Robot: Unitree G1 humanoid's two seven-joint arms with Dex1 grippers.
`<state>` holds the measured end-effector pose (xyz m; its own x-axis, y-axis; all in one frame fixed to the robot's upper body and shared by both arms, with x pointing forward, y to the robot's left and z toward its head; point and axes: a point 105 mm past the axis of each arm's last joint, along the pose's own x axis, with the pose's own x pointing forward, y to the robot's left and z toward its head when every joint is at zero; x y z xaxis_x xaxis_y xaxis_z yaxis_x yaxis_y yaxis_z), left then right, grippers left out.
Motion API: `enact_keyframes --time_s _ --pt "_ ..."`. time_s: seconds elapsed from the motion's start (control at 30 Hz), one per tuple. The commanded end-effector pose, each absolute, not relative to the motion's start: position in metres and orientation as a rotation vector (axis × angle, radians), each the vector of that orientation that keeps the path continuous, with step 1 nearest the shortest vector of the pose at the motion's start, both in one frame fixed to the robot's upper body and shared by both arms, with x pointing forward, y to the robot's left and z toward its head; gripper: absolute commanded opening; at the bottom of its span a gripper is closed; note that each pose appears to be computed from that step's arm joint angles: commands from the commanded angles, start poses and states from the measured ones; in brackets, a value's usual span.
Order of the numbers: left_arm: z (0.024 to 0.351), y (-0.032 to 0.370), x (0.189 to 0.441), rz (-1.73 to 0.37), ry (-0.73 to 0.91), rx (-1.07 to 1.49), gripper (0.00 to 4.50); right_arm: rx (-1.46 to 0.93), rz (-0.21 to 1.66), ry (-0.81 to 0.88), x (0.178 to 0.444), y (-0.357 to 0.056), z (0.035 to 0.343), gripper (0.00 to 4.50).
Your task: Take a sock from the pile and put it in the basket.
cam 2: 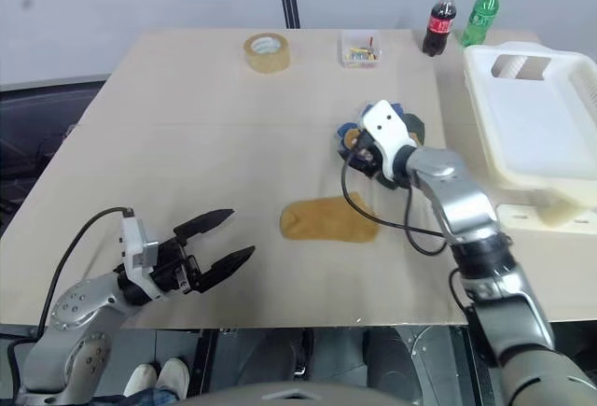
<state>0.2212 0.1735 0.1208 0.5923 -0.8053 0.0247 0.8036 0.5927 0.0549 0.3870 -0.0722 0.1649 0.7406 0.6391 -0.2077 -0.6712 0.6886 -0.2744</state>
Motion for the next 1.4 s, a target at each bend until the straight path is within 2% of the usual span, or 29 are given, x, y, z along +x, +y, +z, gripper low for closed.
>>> enact_keyframes --time_s 0.03,0.13,0.17,0.23,0.37,0.4,0.73,0.9,0.93,1.0,1.2,1.23,1.27,1.3,1.33,1.4 --pt "0.126 0.172 0.221 -0.94 -0.077 0.05 4.5 -0.363 0.672 0.07 0.405 -0.073 0.167 3.18" --pt "0.125 0.173 0.22 -0.933 -0.077 0.053 4.5 -0.373 0.641 0.091 0.415 -0.074 0.157 3.18" --pt "0.125 0.173 0.219 -0.929 -0.077 0.054 4.5 -0.376 0.632 0.087 0.417 -0.074 0.157 2.95" --pt "0.125 0.174 0.218 -0.922 -0.077 0.054 4.5 -0.374 0.631 0.077 0.42 -0.073 0.159 2.31" --pt "0.125 0.174 0.217 -0.915 -0.077 0.054 4.5 -0.388 0.643 0.055 0.419 -0.071 0.162 0.36" --pt "0.125 0.174 0.217 -0.914 -0.076 0.054 4.5 -0.389 0.65 0.047 0.417 -0.069 0.164 0.01" --pt "0.123 0.171 0.217 -0.919 -0.075 0.049 4.5 -0.378 0.773 -0.006 0.394 -0.046 0.177 0.01" --pt "0.122 0.17 0.217 -0.923 -0.072 0.048 4.5 -0.382 0.816 0.024 0.386 -0.041 0.168 0.01" --pt "0.122 0.17 0.217 -0.922 -0.072 0.048 4.5 -0.386 0.812 0.037 0.387 -0.042 0.165 0.69" --pt "0.122 0.171 0.217 -0.921 -0.071 0.049 4.5 -0.381 0.799 0.048 0.388 -0.045 0.163 1.37" --pt "0.121 0.171 0.217 -0.917 -0.066 0.051 4.5 -0.373 0.782 0.073 0.391 -0.047 0.153 4.21" --pt "0.121 0.171 0.217 -0.916 -0.066 0.052 4.5 -0.372 0.783 0.076 0.391 -0.047 0.151 4.44" --pt "0.121 0.172 0.217 -0.915 -0.066 0.052 4.5 -0.369 0.784 0.079 0.391 -0.046 0.15 4.21" --pt "0.122 0.172 0.217 -0.914 -0.066 0.053 4.5 -0.367 0.786 0.081 0.391 -0.046 0.15 4.17" --pt "0.122 0.172 0.217 -0.913 -0.066 0.053 4.5 -0.366 0.784 0.087 0.391 -0.046 0.148 3.86" --pt "0.121 0.171 0.217 -0.913 -0.066 0.053 4.5 -0.368 0.782 0.092 0.392 -0.045 0.146 3.86"
